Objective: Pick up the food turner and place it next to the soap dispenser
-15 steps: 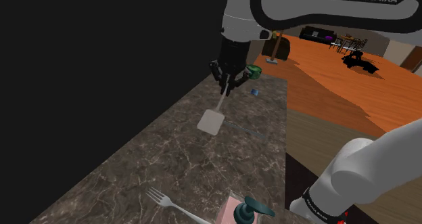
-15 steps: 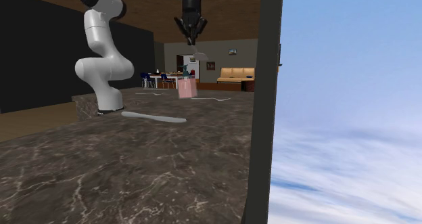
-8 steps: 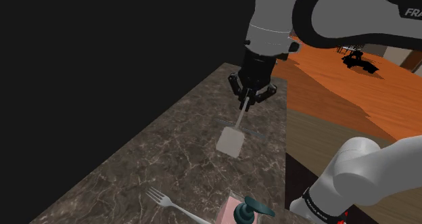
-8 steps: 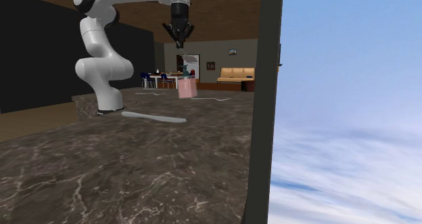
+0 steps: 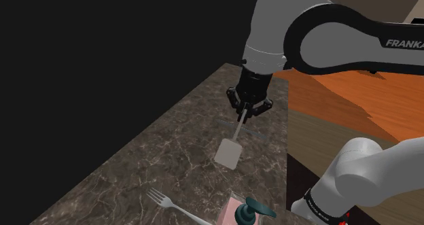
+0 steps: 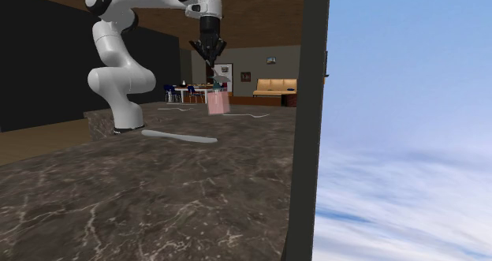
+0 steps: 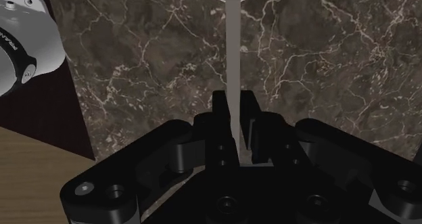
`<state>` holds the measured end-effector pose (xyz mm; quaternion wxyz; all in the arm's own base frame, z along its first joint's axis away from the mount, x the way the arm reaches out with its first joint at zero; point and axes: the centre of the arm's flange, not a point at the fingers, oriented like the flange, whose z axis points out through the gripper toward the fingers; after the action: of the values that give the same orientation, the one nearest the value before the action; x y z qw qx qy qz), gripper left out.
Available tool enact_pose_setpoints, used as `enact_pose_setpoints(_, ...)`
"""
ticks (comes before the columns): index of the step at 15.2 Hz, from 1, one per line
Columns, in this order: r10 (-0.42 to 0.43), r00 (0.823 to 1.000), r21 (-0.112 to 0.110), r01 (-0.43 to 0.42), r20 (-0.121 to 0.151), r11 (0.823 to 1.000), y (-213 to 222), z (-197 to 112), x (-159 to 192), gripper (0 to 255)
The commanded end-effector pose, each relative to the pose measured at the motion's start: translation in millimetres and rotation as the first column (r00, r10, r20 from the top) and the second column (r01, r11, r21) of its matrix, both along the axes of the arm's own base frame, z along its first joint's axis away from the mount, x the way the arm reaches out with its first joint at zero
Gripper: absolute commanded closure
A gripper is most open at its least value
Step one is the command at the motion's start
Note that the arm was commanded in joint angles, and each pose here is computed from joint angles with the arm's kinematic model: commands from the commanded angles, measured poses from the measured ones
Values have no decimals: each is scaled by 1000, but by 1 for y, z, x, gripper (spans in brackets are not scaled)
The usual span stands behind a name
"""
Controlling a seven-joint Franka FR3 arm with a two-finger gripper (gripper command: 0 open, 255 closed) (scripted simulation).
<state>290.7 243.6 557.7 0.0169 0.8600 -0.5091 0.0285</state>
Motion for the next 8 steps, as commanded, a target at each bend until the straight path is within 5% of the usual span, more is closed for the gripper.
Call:
enact_pose_setpoints(1,0,1000,0,0,0,1000,0,-11,-1,255)
enact_pose_setpoints(8,0,1000,0,0,0,1000,0,-48,-1,255)
